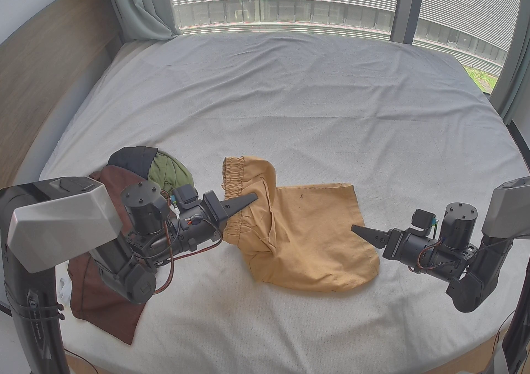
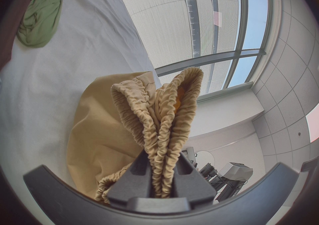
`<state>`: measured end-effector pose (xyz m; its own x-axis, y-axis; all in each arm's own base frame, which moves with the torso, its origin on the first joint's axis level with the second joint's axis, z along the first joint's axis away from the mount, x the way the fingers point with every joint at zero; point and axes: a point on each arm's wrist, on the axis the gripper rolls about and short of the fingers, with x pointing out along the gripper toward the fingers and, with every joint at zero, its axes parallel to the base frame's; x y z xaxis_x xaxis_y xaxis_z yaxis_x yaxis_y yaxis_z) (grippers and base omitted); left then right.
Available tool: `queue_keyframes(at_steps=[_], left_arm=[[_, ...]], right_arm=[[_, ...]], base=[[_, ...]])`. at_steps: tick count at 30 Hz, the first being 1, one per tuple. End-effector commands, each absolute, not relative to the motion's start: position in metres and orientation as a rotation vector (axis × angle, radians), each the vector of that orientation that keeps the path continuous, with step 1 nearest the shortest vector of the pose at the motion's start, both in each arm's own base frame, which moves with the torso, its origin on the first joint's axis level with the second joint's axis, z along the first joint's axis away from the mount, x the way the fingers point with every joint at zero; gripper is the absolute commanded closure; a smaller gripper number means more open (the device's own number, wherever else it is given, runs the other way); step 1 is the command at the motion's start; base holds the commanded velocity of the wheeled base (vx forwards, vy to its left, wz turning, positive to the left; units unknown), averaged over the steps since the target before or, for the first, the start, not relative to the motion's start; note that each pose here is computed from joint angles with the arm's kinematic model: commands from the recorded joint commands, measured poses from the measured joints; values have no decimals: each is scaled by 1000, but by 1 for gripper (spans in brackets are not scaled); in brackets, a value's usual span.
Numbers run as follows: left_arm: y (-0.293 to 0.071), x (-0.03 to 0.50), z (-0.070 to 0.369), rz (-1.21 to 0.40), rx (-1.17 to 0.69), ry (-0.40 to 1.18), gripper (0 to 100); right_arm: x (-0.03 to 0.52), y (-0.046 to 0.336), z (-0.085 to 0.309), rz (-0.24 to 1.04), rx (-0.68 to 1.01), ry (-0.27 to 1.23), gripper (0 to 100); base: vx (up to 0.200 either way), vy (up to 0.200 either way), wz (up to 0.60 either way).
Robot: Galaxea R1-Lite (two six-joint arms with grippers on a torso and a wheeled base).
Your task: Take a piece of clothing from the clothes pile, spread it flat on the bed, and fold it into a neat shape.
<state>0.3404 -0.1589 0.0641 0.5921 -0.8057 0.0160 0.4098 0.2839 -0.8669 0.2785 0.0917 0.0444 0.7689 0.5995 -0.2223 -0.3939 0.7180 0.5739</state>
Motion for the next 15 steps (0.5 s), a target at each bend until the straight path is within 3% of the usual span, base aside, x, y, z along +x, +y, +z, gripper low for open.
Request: queue_keyframes(at_steps=[1,15], left_arm=[[-168,340,65,-877,-983,491,100],[-205,346,52,-953,-1006,527,100]], right_arm=[[278,94,44,573,528,419,0],[279,93,44,572,529,412,0]], base=[[0,0,0],[0,0,0]])
